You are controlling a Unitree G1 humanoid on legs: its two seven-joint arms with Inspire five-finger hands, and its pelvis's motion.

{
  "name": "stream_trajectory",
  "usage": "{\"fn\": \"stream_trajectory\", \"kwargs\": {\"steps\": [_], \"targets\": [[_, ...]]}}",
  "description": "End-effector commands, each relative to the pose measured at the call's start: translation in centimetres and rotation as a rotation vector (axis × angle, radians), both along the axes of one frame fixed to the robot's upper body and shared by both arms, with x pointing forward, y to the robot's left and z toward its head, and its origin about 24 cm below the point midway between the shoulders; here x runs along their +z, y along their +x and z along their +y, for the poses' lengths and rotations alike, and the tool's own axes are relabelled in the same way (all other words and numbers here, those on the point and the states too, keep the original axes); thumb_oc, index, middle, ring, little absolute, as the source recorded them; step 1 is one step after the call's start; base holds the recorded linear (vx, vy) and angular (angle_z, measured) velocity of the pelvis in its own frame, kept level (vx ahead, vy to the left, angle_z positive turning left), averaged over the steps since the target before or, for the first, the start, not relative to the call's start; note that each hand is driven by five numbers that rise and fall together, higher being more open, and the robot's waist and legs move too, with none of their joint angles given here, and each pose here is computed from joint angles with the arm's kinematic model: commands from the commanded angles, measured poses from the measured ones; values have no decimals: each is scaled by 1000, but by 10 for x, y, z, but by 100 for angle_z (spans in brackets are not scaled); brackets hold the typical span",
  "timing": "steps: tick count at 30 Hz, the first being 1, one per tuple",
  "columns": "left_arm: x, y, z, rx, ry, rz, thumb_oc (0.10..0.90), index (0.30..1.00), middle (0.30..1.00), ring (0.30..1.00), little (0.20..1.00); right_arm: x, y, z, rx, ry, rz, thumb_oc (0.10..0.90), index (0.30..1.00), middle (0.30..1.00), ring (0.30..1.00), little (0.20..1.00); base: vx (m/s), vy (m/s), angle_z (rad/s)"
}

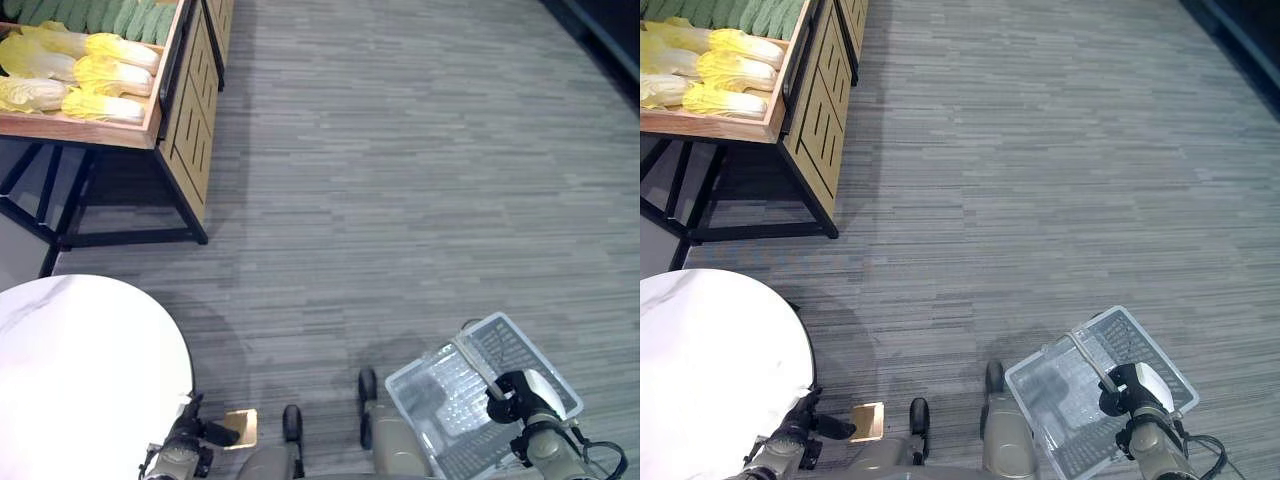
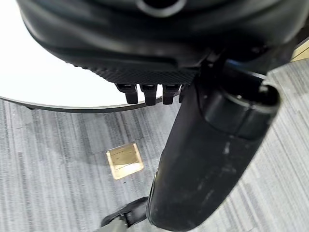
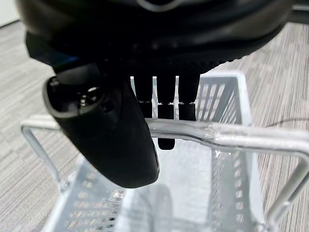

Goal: Get the vegetables into the basket

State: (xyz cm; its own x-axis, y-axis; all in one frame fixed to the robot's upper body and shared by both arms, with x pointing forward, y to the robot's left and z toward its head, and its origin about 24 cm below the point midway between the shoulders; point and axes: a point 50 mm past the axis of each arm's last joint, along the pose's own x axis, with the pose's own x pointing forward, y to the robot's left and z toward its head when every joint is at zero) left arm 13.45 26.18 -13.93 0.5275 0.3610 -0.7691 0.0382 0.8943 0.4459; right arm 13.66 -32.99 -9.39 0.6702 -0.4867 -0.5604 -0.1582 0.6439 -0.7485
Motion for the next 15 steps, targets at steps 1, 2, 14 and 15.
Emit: {"fn": "stream_trajectory", "kwargs": {"steps": [1, 2, 14, 15], "targets": [[3, -4, 9, 47, 15, -41, 900, 1000, 1000, 1000, 1000, 39, 25, -30, -50, -88, -203, 400, 300, 300, 300, 300, 325, -290, 57], [-2, -14, 3, 63, -5, -12, 900, 1000, 1000, 1000, 1000, 41, 26, -31, -46, -89, -216, 400, 300, 300, 300, 300, 187, -189, 69], [-1, 7, -17, -41, -19, -47, 900, 1000, 1000, 1000, 1000, 58, 8, -62, -164, -184, -259, 400, 300, 300, 300, 300, 172, -111, 42], [-1, 8, -18, -52, -12, -49, 900, 1000, 1000, 1000, 1000, 58, 9, -62, -161, -185, -261, 400, 300, 300, 300, 300, 216, 207, 71]]}}
